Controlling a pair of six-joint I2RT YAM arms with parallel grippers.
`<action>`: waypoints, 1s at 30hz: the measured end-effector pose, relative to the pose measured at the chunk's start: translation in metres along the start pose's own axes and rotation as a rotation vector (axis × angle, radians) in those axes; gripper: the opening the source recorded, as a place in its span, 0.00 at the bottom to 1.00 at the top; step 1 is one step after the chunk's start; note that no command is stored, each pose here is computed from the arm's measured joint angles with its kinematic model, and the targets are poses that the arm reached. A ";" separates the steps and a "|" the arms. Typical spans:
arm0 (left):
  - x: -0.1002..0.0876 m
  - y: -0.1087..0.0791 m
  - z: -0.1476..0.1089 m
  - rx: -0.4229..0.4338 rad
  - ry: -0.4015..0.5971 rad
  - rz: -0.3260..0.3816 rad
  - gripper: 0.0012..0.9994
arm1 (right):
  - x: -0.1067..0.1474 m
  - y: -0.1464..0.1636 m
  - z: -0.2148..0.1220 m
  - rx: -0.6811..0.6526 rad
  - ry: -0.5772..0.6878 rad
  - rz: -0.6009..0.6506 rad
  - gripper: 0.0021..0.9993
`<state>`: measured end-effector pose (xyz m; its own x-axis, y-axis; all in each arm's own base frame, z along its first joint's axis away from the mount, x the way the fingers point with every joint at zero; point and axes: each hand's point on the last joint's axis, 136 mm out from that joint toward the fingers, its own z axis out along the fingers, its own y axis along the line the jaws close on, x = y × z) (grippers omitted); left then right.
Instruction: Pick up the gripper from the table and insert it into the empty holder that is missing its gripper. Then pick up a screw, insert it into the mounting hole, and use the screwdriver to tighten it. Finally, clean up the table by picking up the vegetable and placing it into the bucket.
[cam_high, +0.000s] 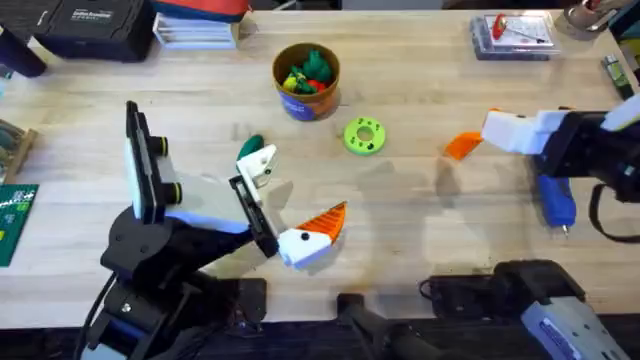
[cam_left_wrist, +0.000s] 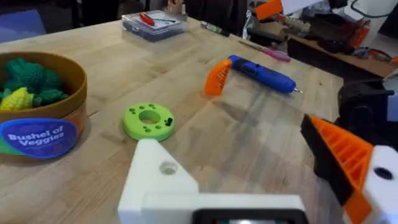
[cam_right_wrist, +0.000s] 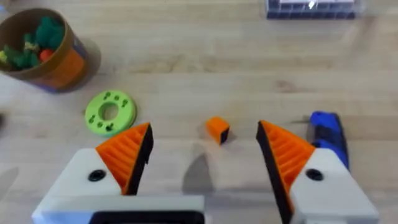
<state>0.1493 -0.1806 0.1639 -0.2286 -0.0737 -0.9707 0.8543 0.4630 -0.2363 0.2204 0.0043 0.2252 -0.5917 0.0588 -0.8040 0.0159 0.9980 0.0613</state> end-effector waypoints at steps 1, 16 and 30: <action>0.000 0.000 0.000 0.000 0.000 0.000 0.99 | 0.004 0.001 0.000 -0.006 0.017 0.009 0.99; 0.000 0.000 0.000 0.000 0.000 0.000 0.99 | 0.054 0.022 0.034 -0.073 0.552 -0.088 0.99; 0.000 0.000 0.000 0.000 0.000 0.000 0.99 | 0.061 -0.001 0.094 -0.003 0.707 -0.464 0.99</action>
<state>0.1493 -0.1806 0.1639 -0.2286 -0.0737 -0.9707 0.8544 0.4628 -0.2363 0.2601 0.0088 0.1209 -0.9027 -0.3866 -0.1890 -0.3549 0.9171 -0.1814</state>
